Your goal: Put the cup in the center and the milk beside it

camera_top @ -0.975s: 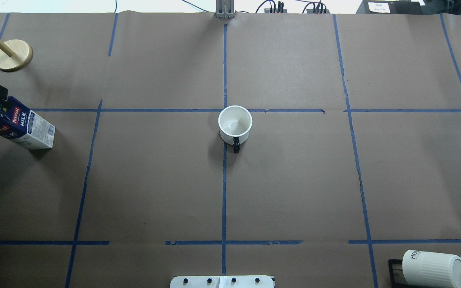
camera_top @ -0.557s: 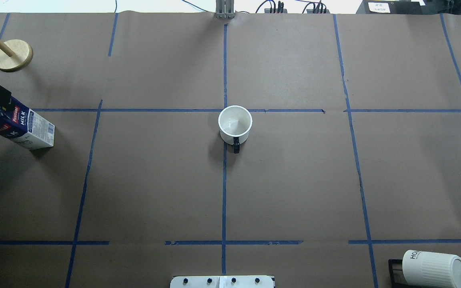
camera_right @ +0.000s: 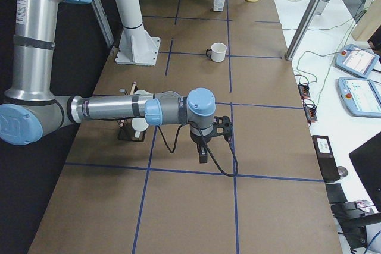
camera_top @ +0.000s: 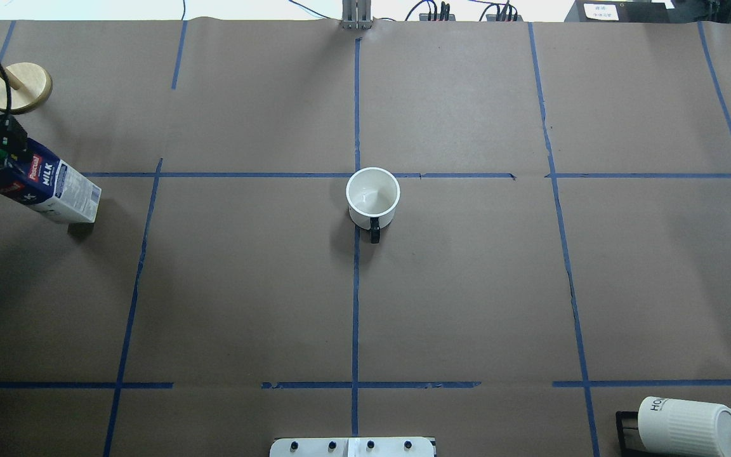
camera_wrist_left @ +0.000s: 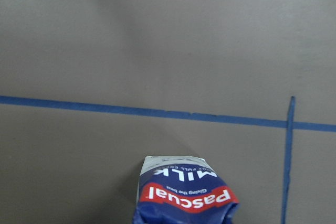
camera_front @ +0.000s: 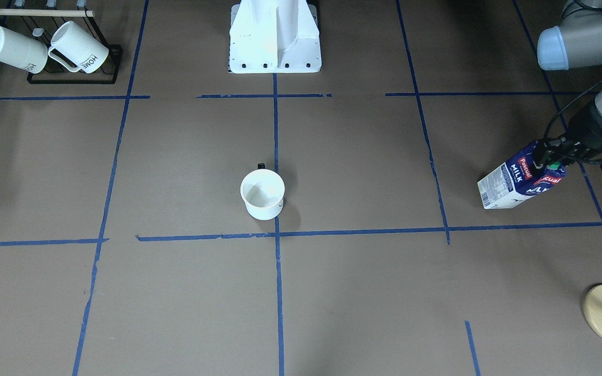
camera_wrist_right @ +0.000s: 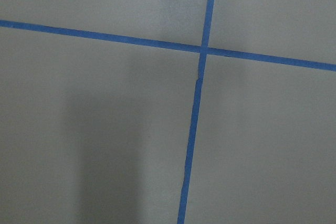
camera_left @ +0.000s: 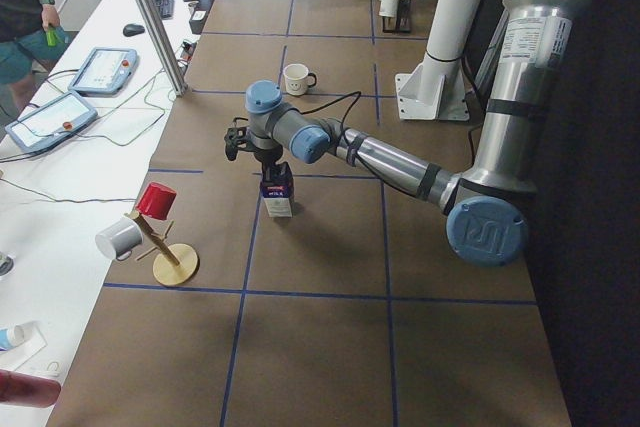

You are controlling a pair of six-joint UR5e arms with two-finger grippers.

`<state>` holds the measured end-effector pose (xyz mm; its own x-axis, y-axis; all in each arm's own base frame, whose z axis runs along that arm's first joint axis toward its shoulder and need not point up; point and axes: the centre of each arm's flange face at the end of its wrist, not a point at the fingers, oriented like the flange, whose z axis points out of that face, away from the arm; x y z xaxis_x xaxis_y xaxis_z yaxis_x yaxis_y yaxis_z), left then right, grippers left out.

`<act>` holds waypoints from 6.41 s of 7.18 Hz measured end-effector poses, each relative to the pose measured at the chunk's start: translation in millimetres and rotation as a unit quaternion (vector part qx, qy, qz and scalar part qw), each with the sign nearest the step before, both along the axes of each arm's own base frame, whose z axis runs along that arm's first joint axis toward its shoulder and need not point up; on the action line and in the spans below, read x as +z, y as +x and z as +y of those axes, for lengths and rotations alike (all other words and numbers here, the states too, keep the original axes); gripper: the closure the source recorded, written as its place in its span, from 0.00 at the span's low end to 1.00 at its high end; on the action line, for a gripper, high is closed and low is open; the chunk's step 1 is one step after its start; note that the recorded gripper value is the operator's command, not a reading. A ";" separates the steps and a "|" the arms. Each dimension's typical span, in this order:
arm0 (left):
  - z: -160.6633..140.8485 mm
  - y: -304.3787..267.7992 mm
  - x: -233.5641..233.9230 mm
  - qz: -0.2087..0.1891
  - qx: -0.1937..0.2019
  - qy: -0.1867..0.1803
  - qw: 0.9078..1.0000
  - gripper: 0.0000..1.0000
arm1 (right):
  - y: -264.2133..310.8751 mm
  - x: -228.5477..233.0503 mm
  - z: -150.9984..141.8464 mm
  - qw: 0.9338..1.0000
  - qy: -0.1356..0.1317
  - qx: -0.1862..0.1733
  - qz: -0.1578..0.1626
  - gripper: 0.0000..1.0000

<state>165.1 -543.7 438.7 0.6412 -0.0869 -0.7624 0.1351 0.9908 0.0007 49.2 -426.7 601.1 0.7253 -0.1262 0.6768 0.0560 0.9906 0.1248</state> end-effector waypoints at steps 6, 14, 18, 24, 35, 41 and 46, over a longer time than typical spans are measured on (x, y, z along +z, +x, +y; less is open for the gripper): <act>-18.6 240.9 -271.9 0.012 -0.012 -0.020 1.000 0.52 | -0.6 5.2 0.4 1.000 -0.008 0.002 -0.001 0.00; 4.3 328.0 -316.7 -0.011 -0.014 -0.005 1.000 0.00 | -1.0 15.4 1.1 1.000 -0.017 0.000 -0.003 0.00; 12.8 305.1 -347.5 -0.020 0.005 0.011 1.000 0.00 | -1.1 17.4 1.3 1.000 -0.019 0.000 -0.003 0.00; 12.3 46.0 -189.8 -0.053 0.150 0.117 0.980 0.00 | -1.0 39.1 6.3 0.999 -0.045 0.003 -0.003 0.01; 144.3 -184.3 215.3 -0.050 0.176 0.048 0.982 0.00 | -0.9 41.5 7.6 0.999 -0.050 0.006 -0.002 0.00; 154.8 -204.4 227.4 -0.055 0.152 0.035 0.986 0.00 | -1.3 40.6 9.5 0.999 -0.050 0.005 -0.006 0.00; 154.2 -204.3 228.7 -0.055 0.151 0.034 0.986 0.00 | -2.2 35.6 10.7 0.999 -0.046 0.005 -0.012 0.00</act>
<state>-39.2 -389.5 667.4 0.7091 0.1703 -0.6842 -0.1715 0.9829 0.0668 47.0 -416.0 636.7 0.7090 -0.0551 0.7030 0.0440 0.9985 0.0339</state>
